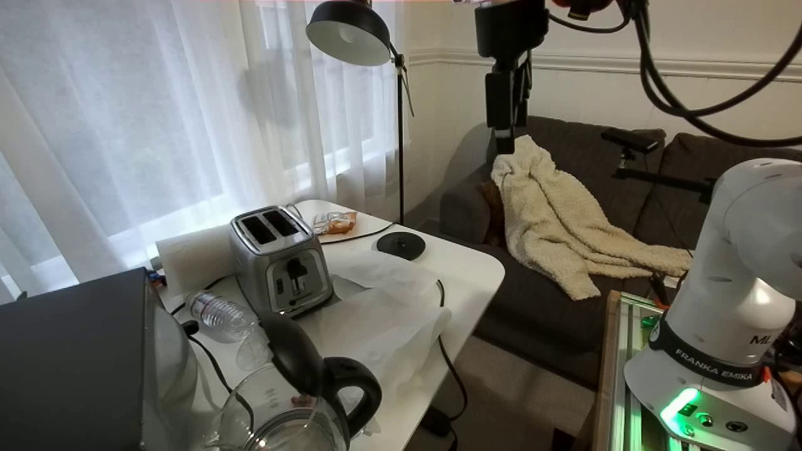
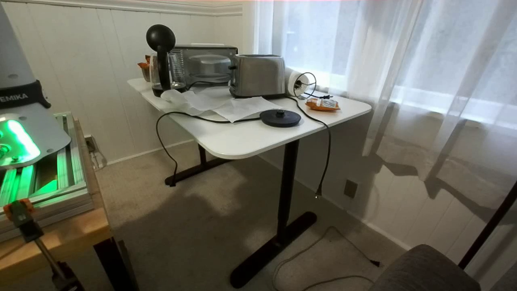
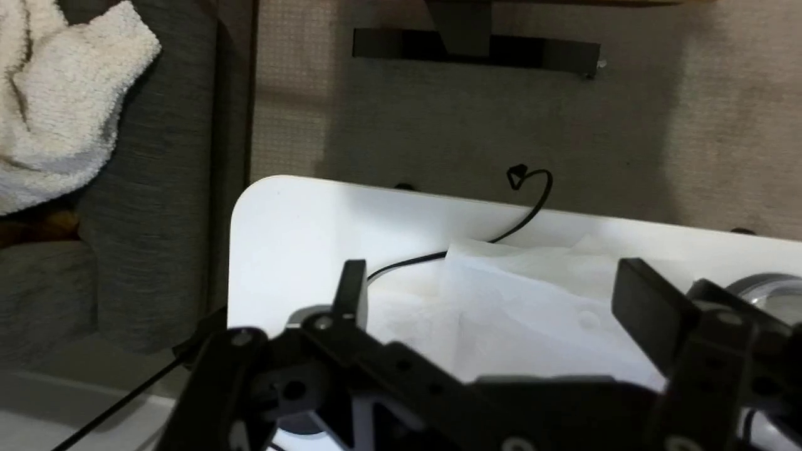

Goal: Move the black kettle electric base to the left

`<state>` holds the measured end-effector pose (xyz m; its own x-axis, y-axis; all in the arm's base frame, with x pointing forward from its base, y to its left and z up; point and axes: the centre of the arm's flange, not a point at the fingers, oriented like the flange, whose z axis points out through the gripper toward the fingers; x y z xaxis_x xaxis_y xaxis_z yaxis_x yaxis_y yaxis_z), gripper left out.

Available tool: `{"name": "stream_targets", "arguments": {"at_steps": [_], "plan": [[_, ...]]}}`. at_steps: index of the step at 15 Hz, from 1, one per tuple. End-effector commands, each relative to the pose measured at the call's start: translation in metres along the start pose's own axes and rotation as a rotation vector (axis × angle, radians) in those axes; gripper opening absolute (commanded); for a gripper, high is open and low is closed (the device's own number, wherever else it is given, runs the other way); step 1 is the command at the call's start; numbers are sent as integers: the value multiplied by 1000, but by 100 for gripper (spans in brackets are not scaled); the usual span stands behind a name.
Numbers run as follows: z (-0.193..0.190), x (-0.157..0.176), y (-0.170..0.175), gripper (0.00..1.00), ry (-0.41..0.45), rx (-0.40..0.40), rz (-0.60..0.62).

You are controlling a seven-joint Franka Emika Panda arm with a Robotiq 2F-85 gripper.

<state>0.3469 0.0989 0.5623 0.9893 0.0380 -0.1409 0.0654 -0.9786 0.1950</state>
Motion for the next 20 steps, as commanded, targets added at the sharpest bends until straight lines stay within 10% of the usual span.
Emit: {"name": "stream_targets", "arguments": {"at_steps": [1,8,20], "plan": [[16,37,37,100,33,58,139],[106,89,124,100,94,117,376],[222,125,165,100,130,132,479]]}}
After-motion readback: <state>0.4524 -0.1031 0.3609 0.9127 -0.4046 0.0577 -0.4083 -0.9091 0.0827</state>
